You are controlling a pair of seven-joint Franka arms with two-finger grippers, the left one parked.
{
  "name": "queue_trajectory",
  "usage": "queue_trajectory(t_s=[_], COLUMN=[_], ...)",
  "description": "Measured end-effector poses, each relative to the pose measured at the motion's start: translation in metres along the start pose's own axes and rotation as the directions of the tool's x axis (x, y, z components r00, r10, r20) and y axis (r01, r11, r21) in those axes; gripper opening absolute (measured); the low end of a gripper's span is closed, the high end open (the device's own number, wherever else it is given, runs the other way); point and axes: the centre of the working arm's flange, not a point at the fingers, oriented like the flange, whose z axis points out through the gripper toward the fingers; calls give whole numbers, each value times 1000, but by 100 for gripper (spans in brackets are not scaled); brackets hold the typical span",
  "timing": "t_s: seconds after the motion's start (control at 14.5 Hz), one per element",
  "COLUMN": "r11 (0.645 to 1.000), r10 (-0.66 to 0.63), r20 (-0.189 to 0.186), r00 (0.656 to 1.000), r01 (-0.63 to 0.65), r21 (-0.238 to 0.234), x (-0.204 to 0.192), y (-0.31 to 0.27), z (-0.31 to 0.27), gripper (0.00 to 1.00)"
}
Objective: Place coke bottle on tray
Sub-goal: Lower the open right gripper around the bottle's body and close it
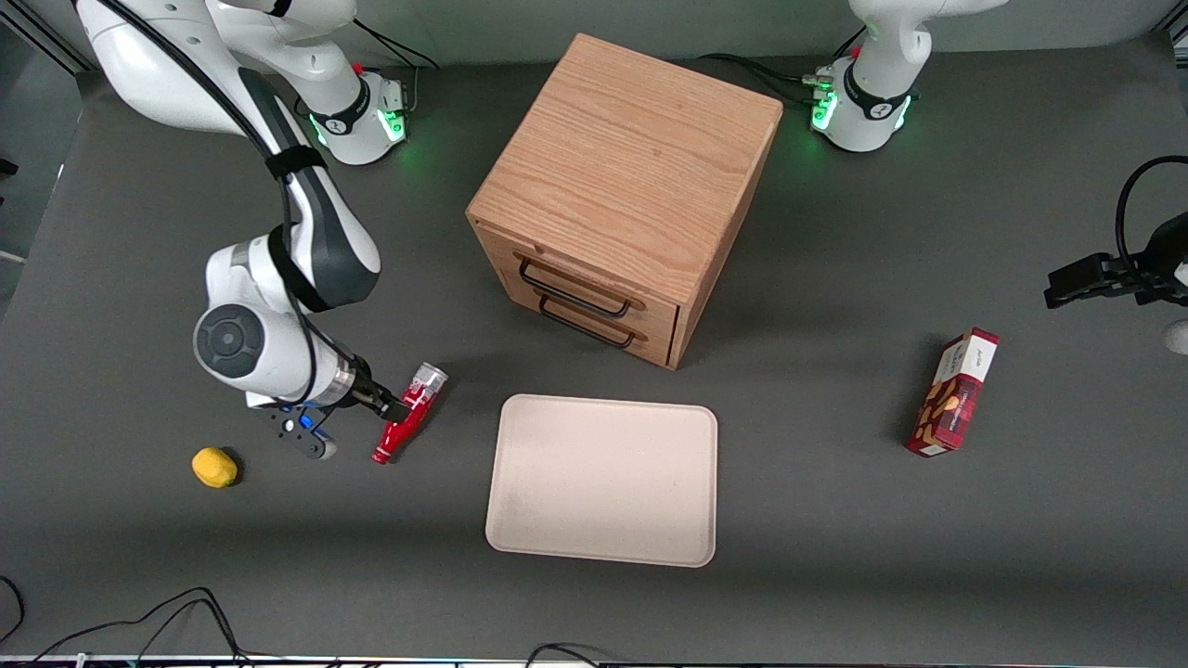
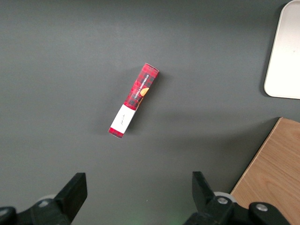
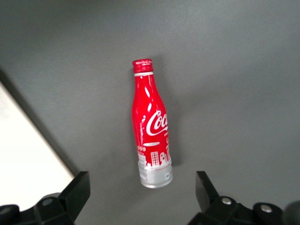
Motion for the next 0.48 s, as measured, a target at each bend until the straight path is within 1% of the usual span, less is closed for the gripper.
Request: queue_trajectory(t_s=[0.14,0.34,0.48], r11=[1000,1000,999], r10=[2,21,31], r20=[-14,-61,-73], r00=[1000,998,997], r01=[-2,-20,-30], r21=[13,12,12], x=[-4,-6,-7], y=[5,10,11], z=[19,49,73], gripper=[100,100,100])
